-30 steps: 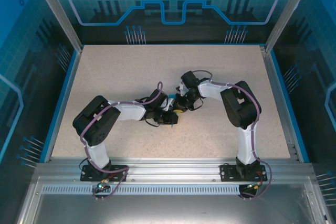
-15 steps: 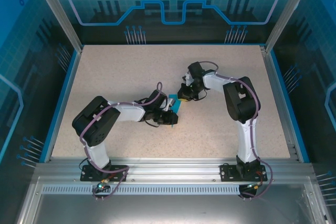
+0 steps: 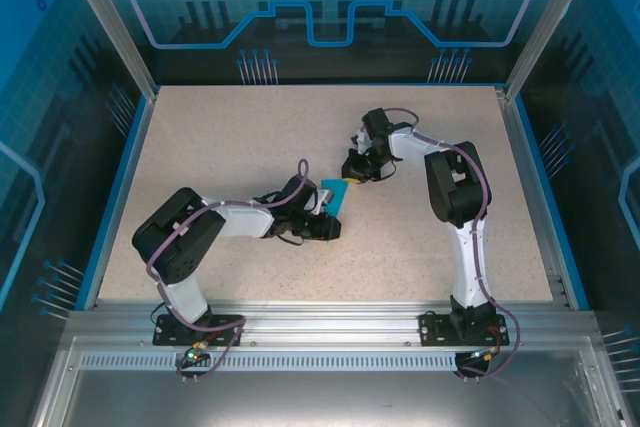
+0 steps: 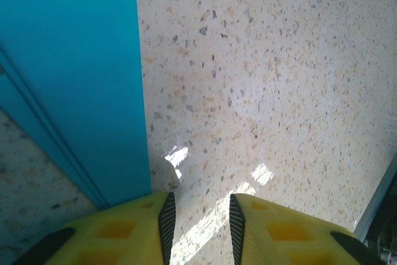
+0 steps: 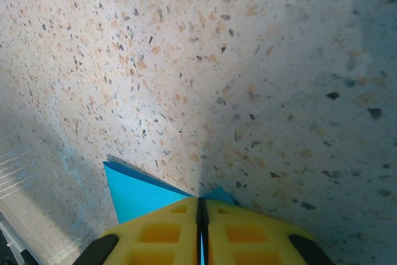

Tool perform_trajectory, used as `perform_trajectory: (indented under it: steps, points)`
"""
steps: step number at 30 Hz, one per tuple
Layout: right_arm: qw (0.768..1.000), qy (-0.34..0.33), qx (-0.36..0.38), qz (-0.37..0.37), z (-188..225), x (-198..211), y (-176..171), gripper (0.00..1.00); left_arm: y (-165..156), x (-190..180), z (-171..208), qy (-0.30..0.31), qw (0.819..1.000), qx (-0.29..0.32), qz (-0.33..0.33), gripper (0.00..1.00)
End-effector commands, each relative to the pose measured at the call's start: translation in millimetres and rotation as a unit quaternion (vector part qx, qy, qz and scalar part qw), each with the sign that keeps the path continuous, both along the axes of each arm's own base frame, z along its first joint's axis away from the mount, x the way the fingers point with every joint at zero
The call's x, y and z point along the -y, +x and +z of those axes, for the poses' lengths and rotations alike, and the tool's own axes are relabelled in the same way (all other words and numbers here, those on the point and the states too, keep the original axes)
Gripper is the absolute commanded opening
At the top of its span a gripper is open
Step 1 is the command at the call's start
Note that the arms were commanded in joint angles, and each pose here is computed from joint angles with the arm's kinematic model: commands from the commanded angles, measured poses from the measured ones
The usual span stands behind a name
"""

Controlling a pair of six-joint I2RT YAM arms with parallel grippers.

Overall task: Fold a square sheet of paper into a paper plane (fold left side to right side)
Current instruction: Fold the wing for the fifth time at the center of the table, then move the paper plane to the center of the table.

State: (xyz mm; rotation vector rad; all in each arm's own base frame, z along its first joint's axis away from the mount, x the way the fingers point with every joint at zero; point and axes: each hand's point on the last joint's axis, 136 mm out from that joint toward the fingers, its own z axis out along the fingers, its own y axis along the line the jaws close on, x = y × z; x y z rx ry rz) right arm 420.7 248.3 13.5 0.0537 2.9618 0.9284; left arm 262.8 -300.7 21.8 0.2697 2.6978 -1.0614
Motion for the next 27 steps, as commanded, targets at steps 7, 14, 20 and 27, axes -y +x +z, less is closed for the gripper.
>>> perform_trajectory:
  steps: [7,14,20,27]
  points:
    - [0.999,-0.022,0.026,-0.013,-10,16,27,0.11,-58,-34,-24,0.050,0.995,-0.081,0.007,0.36]
    - [0.998,-0.004,0.061,-0.008,19,11,46,0.20,-53,-34,5,0.038,0.998,-0.051,0.004,0.37]
    - [0.994,-0.004,0.109,-0.018,68,24,59,0.40,-36,-42,38,0.055,0.998,0.009,0.029,0.44]
    - [0.985,-0.079,0.150,-0.041,109,59,42,0.64,7,-92,77,0.144,0.969,0.120,0.162,0.64]
